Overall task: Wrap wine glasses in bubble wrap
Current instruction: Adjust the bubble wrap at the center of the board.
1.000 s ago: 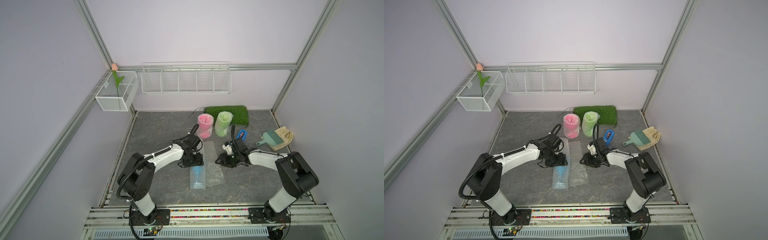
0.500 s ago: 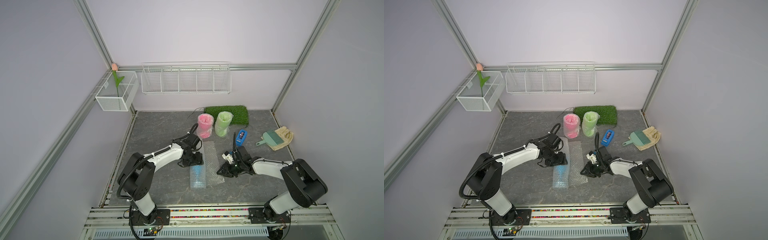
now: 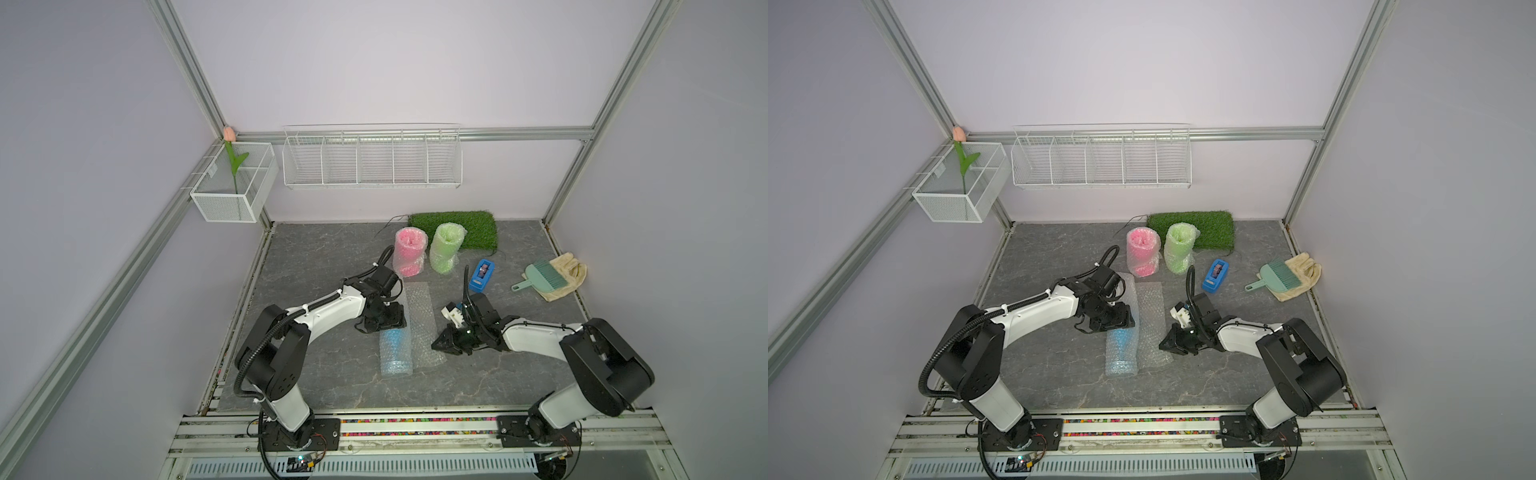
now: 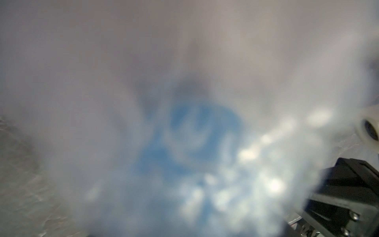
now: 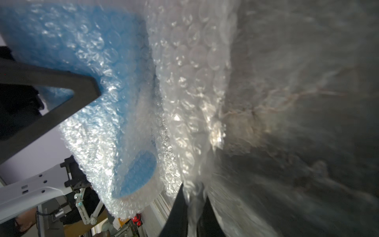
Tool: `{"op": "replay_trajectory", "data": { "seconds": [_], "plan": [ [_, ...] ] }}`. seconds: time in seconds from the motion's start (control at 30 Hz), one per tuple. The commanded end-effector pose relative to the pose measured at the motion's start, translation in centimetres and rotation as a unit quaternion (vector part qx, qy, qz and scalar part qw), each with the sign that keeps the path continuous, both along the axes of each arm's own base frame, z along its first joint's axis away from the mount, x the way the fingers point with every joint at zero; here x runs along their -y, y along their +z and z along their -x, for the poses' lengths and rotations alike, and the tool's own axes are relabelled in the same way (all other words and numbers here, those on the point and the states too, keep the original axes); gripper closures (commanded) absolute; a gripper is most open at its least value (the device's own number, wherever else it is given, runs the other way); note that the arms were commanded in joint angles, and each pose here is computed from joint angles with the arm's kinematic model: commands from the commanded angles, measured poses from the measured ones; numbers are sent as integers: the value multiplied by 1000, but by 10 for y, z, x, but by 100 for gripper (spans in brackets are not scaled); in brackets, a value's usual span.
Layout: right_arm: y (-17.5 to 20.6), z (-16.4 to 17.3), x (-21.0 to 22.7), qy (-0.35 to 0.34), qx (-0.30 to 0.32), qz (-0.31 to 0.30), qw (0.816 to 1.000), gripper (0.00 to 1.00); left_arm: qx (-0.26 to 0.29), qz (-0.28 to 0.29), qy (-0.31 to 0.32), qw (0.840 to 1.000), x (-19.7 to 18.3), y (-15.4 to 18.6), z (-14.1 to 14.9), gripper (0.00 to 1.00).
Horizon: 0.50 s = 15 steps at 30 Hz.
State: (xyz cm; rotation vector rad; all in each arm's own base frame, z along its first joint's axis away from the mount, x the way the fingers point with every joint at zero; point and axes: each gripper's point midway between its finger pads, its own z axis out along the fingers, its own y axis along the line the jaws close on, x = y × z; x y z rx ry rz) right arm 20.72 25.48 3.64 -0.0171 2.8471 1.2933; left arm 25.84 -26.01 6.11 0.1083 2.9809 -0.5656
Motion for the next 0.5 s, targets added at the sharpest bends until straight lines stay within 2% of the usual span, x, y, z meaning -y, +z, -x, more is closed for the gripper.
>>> {"op": "replay_trajectory", "data": {
  "seconds": [0.0,0.1,0.17,0.3,0.37,0.47],
  "plan": [
    [3,3,7,-7,8,27,1000,93,5,-9,20,1000,-4,0,-9,64],
    [10,5,8,-3,19,43,999,93,7,-10,26,1000,-4,0,-10,65],
    [9,9,9,6,18,61,998,84,8,-9,27,1000,-4,0,-11,65],
    [1,17,18,2,5,90,996,77,6,-9,25,1000,-4,0,-10,66],
    [-5,22,29,-9,-5,121,993,63,5,-10,25,1000,-5,0,-9,66],
    [-10,32,47,-20,-10,160,987,56,3,-13,24,1000,-6,-2,-8,66]
  ]
}}
